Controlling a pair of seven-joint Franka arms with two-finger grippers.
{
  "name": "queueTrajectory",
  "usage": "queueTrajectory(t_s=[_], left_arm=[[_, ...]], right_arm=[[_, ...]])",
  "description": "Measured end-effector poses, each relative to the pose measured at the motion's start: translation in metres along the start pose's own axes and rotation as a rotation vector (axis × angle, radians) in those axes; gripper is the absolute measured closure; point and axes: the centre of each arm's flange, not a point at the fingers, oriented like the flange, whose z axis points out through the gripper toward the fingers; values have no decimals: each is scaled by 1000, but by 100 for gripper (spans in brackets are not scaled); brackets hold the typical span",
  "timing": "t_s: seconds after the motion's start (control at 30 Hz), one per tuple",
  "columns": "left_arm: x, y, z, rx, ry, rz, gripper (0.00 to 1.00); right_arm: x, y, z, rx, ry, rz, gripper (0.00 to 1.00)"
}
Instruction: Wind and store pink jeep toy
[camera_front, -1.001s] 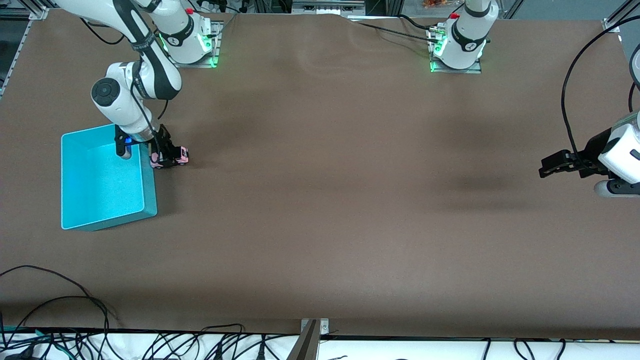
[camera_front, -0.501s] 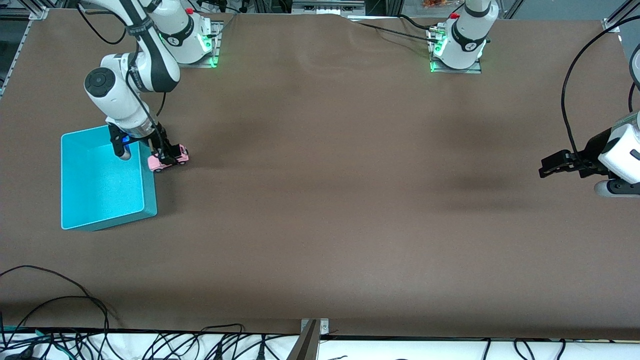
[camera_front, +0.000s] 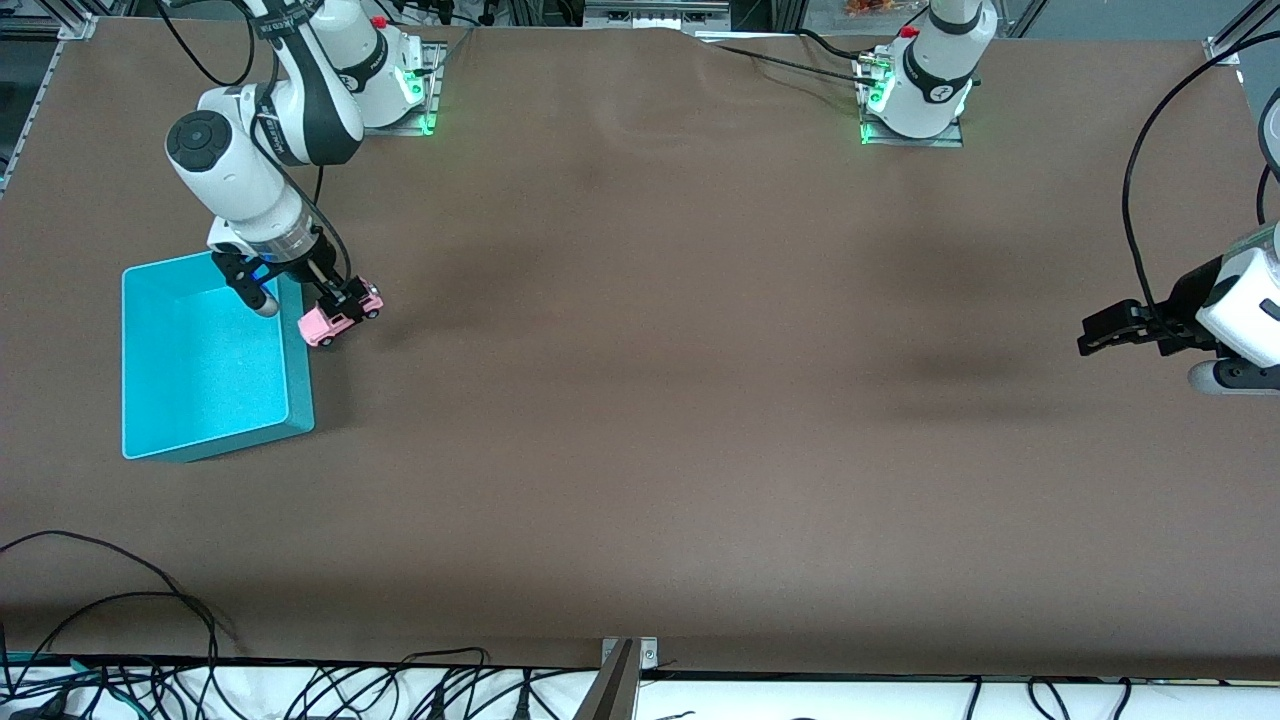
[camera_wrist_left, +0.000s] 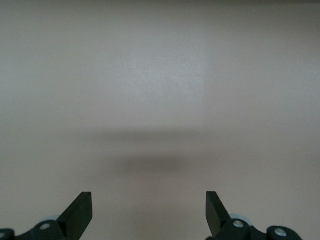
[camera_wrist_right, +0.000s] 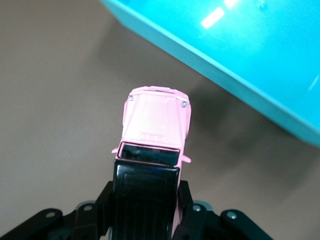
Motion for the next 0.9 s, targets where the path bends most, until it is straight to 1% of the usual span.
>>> queueTrajectory(t_s=[0.07,0.23,0.4,0.73,0.9], left_arm=[[0,0,0,0,0,0,0],[0,0,1,0,-1,0,0],[0,0,1,0,-2,0,0],[0,0,1,0,-3,0,0],[0,0,2,0,-3,0,0]], right_arm=[[3,2,-4,-18,-17,-70,46],[25,14,-16,-42,-45,-180,46],[53,38,-24,-44,-52,-269,46],[91,93,-24,-41,-60,-452,46],[106,122,-18,-45,-79,-524,46]])
